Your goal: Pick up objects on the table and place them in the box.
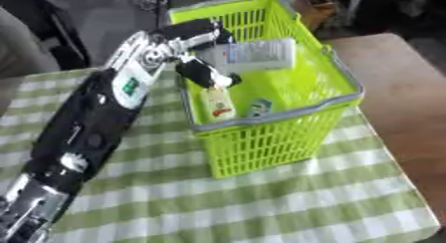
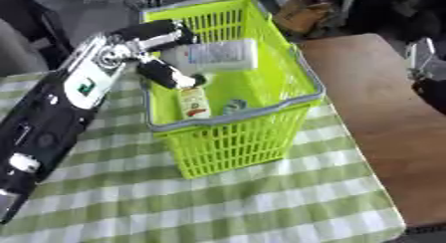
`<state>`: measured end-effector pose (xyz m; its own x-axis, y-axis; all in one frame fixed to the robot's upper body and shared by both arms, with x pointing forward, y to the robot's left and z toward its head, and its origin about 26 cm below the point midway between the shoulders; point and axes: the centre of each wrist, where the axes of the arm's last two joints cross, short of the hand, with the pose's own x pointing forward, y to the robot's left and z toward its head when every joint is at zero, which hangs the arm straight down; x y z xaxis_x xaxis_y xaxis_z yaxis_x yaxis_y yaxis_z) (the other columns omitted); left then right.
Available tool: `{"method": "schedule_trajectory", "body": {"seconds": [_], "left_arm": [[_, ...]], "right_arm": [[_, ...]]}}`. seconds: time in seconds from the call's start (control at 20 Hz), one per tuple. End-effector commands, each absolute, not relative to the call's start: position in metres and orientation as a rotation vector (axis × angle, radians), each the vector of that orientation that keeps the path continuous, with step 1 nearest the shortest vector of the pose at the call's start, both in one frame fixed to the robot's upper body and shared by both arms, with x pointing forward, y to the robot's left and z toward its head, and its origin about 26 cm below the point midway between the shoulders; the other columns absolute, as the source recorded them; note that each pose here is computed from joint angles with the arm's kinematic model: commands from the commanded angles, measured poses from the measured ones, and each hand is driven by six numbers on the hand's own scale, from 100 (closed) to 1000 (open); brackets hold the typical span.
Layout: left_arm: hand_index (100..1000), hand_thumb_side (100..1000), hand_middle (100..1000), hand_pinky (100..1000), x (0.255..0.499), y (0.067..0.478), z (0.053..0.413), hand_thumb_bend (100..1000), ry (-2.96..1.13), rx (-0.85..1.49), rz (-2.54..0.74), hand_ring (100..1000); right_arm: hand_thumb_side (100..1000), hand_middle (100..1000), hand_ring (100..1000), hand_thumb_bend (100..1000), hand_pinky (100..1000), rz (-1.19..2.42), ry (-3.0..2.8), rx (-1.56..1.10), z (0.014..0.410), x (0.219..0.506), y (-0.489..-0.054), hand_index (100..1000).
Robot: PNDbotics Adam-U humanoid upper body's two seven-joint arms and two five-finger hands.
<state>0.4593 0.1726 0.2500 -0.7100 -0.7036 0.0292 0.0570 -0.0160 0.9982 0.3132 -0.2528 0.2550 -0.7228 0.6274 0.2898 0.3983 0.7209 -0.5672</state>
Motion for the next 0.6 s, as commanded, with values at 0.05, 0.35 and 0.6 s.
{"method": "schedule_trajectory", "body": {"seconds": [0.05, 0.35, 0.6], "left_arm": [[813, 896, 818, 843, 0.455, 0.174, 0.27, 490, -1.776, 0.794, -1.841, 853], [883, 1000, 978, 987, 0.441, 0.181, 0.291, 453, -1.93, 1.082, -1.831, 984], [909, 1000, 965, 997, 0.438, 0.19, 0.297, 521, -1.902, 1.202, -1.878, 978]], "right_arm": [[421, 628, 566, 128, 561, 0.662, -2.476, -0.792, 0.261, 0.312, -0.253, 778], [421, 628, 566, 126, 561, 0.661, -2.468, -0.796, 0.26, 0.312, -0.255, 779], [422, 629, 566, 125, 561, 0.658, -2.464, -0.798, 0.259, 0.312, -0.256, 779]]}}
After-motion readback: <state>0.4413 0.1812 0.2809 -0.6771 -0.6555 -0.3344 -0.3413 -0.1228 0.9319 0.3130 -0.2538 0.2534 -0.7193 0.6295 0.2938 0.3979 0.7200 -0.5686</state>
